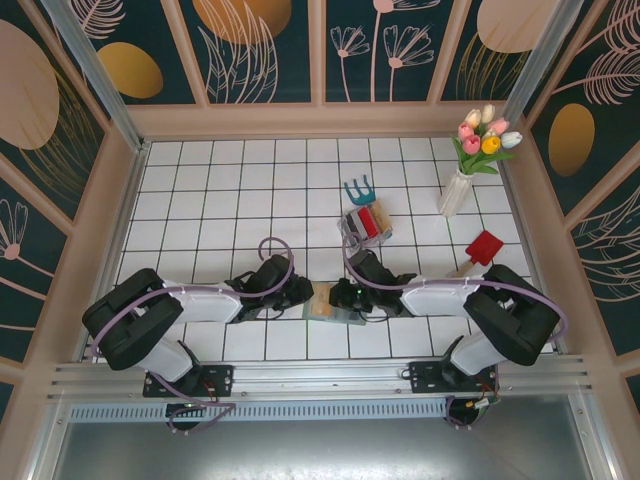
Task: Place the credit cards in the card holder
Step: Insert the credit card into the card slot, then pick up the credit card from the storage box.
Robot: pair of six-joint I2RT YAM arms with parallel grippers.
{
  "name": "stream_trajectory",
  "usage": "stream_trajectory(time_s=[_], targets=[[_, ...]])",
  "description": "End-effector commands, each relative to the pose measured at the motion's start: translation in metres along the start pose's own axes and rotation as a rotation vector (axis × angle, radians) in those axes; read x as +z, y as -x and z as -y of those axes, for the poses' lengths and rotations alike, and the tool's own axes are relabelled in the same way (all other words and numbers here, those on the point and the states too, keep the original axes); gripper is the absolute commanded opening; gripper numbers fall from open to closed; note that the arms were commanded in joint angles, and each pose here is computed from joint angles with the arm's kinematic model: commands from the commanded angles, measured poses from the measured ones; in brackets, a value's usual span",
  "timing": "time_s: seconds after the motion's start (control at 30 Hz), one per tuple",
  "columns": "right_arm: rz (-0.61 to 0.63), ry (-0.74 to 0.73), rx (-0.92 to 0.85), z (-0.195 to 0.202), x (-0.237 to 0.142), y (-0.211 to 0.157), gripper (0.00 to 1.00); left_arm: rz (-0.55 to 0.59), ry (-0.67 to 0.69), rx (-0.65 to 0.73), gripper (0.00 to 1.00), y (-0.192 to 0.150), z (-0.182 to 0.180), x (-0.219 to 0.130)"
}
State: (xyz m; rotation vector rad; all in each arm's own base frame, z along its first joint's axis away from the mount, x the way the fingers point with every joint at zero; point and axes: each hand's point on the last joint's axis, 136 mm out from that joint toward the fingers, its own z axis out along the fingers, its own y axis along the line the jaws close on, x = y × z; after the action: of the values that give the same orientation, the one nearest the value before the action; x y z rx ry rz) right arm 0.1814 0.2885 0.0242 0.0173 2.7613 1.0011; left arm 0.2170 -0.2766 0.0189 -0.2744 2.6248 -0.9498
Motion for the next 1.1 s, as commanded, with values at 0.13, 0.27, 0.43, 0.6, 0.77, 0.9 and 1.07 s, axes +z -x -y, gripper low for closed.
stream_trajectory(time_s=[0.13,0.27,0.43,0.6,0.77,0.9,1.07], targets=[[-0.037,0.056,-0.061,-0.025,0.005,-0.003,0.13,-0.026,-0.001,-0.016,0.26,-0.008,-0.005,0.001],[-0.02,0.019,-0.071,-0.023,0.004,0.002,0.15,-0.016,0.002,-0.018,0.25,-0.007,-0.006,0.0],[0.035,-0.161,-0.103,0.004,-0.012,0.009,0.22,0.018,0.026,-0.018,0.25,-0.002,-0.01,-0.006],[0.029,-0.302,-0.128,0.039,-0.024,0.001,0.22,0.025,0.038,-0.02,0.24,-0.002,-0.014,-0.007],[0.043,-0.353,-0.115,0.053,-0.033,0.0,0.23,0.043,0.039,-0.017,0.24,0.002,-0.013,-0.01],[0.111,-0.295,-0.141,0.033,-0.042,0.019,0.27,0.065,0.024,-0.004,0.24,0.007,-0.006,-0.015],[0.236,-0.26,-0.199,0.003,-0.074,0.061,0.34,0.107,0.013,0.037,0.25,0.021,0.012,-0.023]])
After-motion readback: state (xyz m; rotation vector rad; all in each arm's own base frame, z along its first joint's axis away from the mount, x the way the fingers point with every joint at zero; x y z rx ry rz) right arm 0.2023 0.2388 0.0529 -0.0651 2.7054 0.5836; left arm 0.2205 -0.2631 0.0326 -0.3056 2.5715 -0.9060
